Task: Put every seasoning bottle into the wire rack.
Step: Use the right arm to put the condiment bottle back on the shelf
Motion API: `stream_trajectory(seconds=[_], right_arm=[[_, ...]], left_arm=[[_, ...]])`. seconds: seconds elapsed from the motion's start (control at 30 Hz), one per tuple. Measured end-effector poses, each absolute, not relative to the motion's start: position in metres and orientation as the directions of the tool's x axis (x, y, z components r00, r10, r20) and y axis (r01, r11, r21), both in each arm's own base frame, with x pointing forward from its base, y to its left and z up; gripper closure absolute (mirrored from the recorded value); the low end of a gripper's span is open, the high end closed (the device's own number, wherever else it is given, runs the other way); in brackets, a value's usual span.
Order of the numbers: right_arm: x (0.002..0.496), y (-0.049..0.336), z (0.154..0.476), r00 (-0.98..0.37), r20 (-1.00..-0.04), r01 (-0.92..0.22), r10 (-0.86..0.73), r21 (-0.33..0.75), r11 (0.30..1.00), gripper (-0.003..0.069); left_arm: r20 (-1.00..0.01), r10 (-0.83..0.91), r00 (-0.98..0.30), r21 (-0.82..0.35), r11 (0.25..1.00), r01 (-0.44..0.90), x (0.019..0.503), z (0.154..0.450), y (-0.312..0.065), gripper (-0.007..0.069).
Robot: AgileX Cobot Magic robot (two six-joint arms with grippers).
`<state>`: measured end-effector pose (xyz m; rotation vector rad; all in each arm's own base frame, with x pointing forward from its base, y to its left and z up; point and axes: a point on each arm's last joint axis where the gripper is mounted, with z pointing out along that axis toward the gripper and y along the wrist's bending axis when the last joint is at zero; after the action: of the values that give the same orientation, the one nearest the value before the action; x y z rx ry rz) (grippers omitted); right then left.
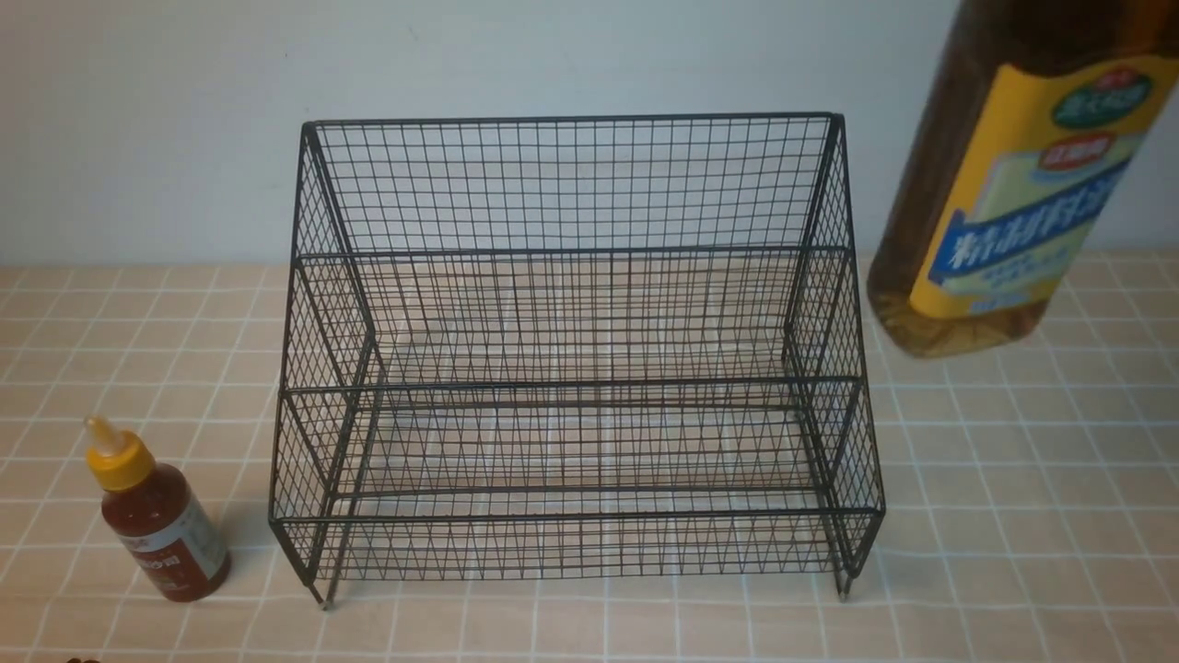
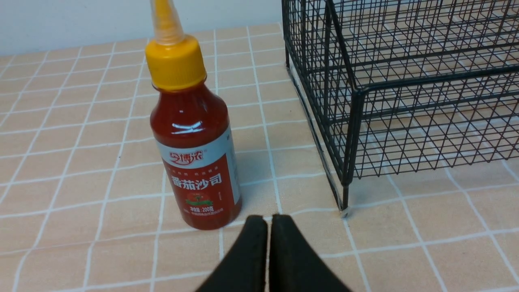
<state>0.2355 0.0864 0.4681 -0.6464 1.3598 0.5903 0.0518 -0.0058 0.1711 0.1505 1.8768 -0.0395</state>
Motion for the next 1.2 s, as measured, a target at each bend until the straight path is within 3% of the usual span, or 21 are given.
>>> stream_trajectory(seconds=[0.17, 0.43, 0.8, 1.2], right_arm=[[0.254, 0.127, 0.459, 0.064, -0.997, -0.746, 0.041, -0.02, 0.665, 0.0347], [0.303, 0.166, 0.418, -0.059, -0.998, -0.629, 0.018, 0.051, 0.776, 0.0347], [0.324, 0.178, 0.385, -0.144, -0.989, -0.635, -0.024, 0.074, 0.769, 0.0348], [0.319, 0.176, 0.328, -0.288, -0.95, -0.628, -0.123, 0.09, 0.773, 0.0348]], left_arm=[[-0.951, 0.084, -0.299, 0.049, 0.991, 0.124, 0.052, 0.171, -0.006, 0.0632], [-0.951, 0.084, -0.299, 0.049, 0.991, 0.124, 0.052, 0.171, -0.006, 0.0632], [-0.951, 0.084, -0.299, 0.049, 0.991, 0.124, 0.052, 0.171, -0.006, 0.0632], [-0.951, 0.084, -0.299, 0.049, 0.991, 0.124, 0.052, 0.171, -0.006, 0.0632]])
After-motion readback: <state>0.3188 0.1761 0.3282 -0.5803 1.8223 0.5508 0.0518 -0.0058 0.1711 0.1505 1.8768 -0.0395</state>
